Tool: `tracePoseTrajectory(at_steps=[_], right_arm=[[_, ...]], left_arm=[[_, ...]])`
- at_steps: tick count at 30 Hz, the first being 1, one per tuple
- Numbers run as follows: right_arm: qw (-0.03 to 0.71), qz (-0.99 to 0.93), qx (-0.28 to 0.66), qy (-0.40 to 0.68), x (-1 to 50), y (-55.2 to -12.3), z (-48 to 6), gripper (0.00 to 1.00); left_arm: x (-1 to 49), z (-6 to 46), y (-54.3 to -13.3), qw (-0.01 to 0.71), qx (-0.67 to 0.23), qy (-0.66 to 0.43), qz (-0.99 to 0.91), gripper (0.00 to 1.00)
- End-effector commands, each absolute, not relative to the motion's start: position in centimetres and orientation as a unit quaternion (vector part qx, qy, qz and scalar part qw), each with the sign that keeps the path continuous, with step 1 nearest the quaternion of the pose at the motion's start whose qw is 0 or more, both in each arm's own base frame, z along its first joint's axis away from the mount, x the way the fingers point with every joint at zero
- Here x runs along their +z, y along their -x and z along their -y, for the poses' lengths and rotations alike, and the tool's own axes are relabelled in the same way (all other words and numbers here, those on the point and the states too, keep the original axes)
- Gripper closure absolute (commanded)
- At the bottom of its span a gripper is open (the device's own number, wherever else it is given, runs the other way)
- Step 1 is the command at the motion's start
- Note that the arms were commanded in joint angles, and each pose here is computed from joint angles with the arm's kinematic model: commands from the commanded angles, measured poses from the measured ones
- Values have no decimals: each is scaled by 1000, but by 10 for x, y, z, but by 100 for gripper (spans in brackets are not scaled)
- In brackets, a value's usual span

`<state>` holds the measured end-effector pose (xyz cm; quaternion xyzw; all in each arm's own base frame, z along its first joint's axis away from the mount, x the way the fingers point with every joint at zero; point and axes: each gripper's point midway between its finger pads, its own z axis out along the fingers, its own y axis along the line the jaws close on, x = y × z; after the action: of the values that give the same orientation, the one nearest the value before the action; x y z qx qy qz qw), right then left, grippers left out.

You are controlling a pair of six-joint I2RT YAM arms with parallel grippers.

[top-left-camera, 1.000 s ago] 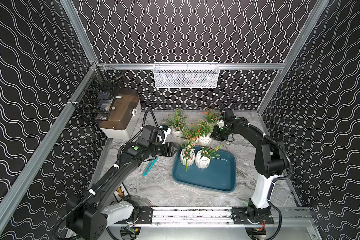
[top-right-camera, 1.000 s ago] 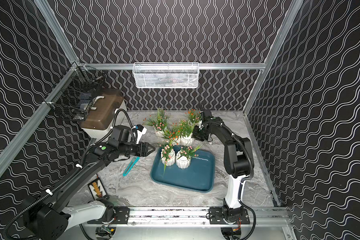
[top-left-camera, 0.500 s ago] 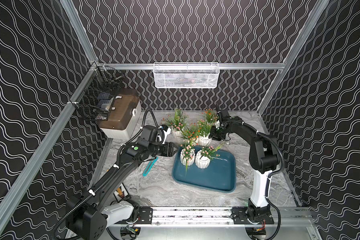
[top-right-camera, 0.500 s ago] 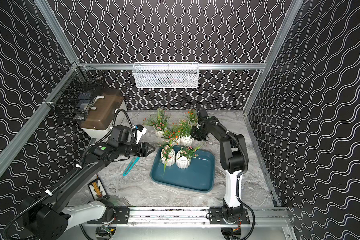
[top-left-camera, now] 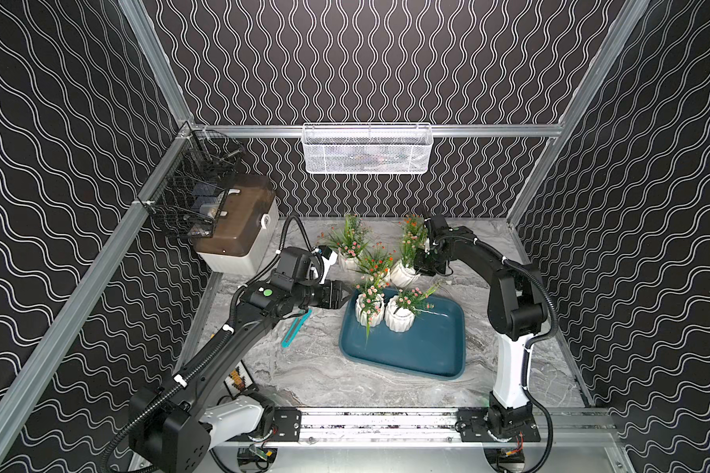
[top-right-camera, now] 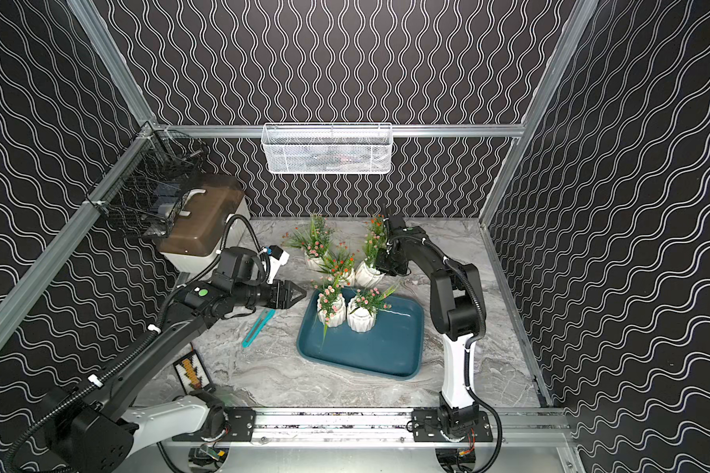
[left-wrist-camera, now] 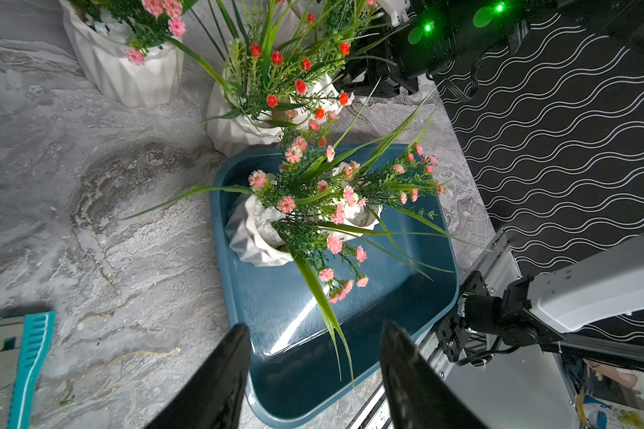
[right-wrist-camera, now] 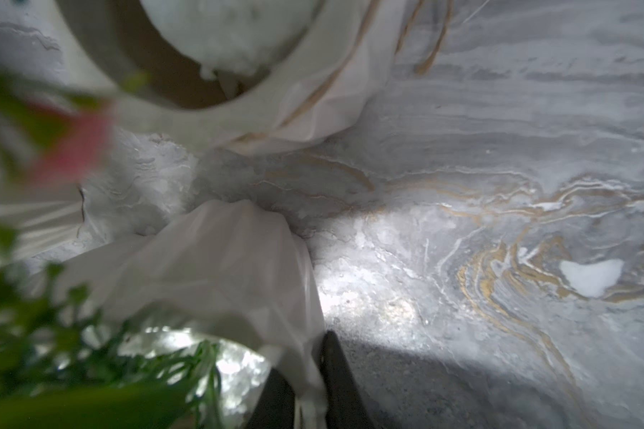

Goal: Put the potted gypsophila into the storage box
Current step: Pick up the baby's breath potted plant from the center of the board, then place the baby's breath potted plant at the storage box.

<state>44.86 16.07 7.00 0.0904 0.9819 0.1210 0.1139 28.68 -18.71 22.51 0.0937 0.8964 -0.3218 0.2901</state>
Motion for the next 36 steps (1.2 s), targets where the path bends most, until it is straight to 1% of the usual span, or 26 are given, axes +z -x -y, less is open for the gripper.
tracePoseTrajectory(at_steps=[1,7,9,10,20,26,36], right_arm=[[111,-983,114,-87,80,-442,-158,91],[131,-980,122,-90,103,-445,-158,96],[135,-979,122,-91,106,-445,-158,97],[151,-976,127,-90,122,-445,-158,97],[204,-968,122,-86,182,-430,-144,97],[239,-963,89,-88,220,-406,-121,97],[278,-952,51,-118,249,-359,-85,100]], left_arm=[[231,189,-288,300,-332,-98,-889,41],[230,189,-289,299,-333,-96,-889,40],[229,188,-290,297,-333,-94,-890,40],[229,188,-290,297,-333,-94,-890,40],[226,191,-288,287,-341,-96,-890,40],[232,194,-287,293,-354,-100,-883,41],[234,201,-284,288,-372,-108,-876,40]])
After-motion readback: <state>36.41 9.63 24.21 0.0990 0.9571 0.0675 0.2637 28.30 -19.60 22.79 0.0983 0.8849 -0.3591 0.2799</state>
